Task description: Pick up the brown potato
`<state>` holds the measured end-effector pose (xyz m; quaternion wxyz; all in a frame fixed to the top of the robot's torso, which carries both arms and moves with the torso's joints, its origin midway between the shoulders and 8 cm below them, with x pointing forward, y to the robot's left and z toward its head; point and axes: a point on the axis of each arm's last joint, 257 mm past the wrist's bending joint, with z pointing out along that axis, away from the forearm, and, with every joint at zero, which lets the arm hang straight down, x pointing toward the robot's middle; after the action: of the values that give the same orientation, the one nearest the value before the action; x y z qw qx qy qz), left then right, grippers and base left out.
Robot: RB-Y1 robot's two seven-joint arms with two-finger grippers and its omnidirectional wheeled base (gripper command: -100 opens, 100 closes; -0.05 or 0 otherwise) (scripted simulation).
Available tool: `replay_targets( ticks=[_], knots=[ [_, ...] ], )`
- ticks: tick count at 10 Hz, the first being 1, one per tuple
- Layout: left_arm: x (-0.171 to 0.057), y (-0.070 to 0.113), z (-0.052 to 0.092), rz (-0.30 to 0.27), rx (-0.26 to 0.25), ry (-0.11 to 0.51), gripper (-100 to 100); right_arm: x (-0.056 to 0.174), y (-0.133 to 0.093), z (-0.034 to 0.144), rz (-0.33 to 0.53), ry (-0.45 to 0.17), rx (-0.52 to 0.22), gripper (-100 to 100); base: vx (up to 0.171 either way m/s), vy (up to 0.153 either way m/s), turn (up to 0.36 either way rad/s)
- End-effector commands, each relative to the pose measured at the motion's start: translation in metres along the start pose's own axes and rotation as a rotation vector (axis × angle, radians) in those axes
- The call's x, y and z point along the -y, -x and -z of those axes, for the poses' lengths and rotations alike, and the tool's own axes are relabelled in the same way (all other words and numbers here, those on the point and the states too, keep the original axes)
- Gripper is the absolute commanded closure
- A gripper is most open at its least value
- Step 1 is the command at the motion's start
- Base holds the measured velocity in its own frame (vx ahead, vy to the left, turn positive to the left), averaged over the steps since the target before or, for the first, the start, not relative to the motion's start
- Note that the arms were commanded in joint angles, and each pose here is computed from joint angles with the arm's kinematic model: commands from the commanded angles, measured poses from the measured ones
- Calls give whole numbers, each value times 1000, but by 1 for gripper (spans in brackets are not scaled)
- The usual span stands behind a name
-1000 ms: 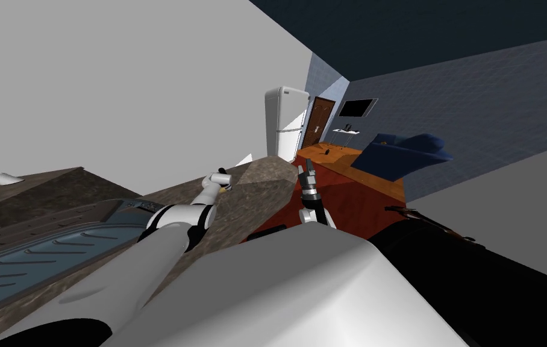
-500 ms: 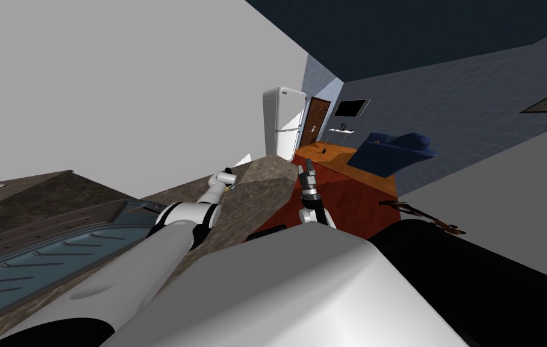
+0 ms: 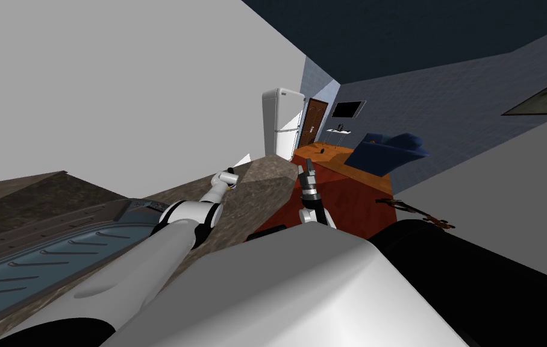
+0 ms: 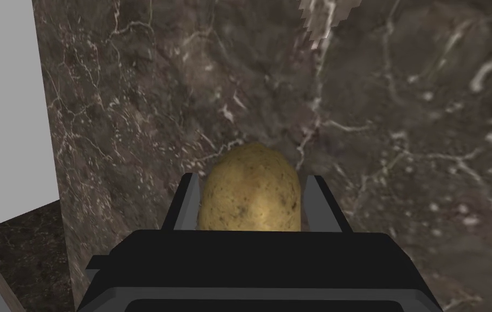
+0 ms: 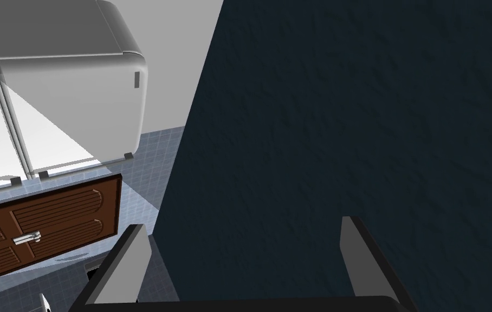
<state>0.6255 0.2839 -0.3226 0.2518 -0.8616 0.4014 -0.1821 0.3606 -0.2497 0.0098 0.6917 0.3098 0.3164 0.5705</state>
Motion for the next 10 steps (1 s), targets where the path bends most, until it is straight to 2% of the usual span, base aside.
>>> replay_targets(
  ticks=[1,3,4,5,6,7,10],
  knots=[
    [0,0,0,0,0,0,100,0,0,0,0,0,0,0,0,0,0],
    [0,0,0,1,0,0,100,0,0,0,0,0,0,0,0,0,0],
    [0,0,0,1,0,0,0,0,0,0,0,0,0,0,0,0,0],
    [4,6,-2,-3,-5,8,100,0,0,0,0,0,0,0,29,-66,123],
    [9,15,-5,7,-13,17,100,0,0,0,0,0,0,0,89,-177,190],
    [9,15,-5,-13,-13,17,100,0,0,0,0,0,0,0,52,-155,87],
    [15,25,-8,-25,-21,24,100,0,0,0,0,0,0,0,6,-75,36]
  ],
)
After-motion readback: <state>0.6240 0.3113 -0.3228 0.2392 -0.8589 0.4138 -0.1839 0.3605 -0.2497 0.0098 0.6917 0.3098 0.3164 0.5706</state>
